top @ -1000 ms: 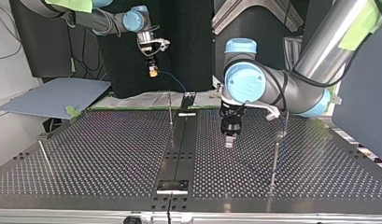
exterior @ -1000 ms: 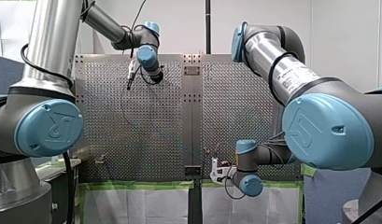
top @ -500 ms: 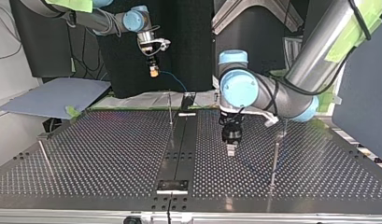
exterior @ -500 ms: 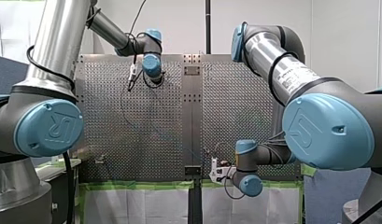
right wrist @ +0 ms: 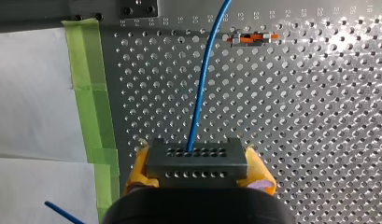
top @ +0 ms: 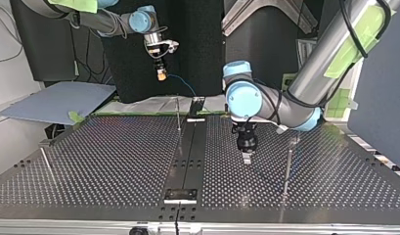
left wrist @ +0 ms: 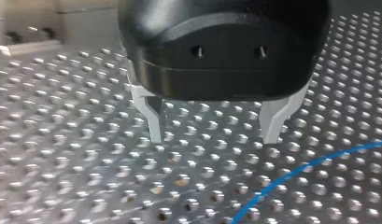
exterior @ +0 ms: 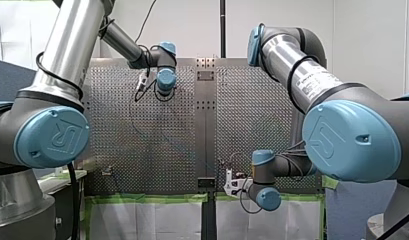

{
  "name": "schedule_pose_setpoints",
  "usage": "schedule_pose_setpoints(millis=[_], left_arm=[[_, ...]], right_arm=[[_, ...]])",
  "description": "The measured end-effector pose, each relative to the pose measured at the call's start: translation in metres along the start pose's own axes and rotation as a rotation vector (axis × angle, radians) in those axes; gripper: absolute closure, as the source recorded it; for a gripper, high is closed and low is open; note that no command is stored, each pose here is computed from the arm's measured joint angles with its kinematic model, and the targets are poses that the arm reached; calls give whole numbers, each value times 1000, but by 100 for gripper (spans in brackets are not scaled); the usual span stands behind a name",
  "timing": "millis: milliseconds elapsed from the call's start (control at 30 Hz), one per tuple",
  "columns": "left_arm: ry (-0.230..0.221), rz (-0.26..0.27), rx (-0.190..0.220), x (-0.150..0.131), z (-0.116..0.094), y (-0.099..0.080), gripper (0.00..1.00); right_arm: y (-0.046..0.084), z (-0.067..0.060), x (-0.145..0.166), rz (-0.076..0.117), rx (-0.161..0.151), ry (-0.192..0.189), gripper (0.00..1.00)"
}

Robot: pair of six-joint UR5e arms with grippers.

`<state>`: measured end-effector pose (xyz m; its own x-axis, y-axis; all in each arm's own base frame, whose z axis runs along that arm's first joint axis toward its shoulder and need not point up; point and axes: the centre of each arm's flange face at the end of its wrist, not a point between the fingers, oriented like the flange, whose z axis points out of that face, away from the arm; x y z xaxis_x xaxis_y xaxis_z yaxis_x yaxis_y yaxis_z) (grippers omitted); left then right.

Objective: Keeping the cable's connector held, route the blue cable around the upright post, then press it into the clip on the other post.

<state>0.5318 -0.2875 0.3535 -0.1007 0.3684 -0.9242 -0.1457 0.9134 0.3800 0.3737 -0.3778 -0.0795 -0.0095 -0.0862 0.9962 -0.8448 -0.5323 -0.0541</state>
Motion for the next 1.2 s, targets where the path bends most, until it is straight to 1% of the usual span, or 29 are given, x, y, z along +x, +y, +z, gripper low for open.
schedule_pose_setpoints(millis=[167,300,567,800,967,1100,1200], left_arm=[[23,38,-3,19,9,-10,0],[35,58,-9,31,16,-14,0],[76,114,-17,60,32,-24,0],[88,150,-53,67,37,-22,0],[105,180,-88,69,38,-18,0],[114,197,-95,72,38,-18,0],[131,224,-88,83,39,-25,0]], right_arm=[[-1,0,0,0,2,0,100],[-2,0,0,0,3,-1,100],[-3,-1,0,0,6,0,100],[-3,-1,0,0,6,0,100],[-3,-1,0,0,6,-3,100],[-3,-1,-1,0,6,-6,100],[-4,-1,-1,0,7,-6,100]])
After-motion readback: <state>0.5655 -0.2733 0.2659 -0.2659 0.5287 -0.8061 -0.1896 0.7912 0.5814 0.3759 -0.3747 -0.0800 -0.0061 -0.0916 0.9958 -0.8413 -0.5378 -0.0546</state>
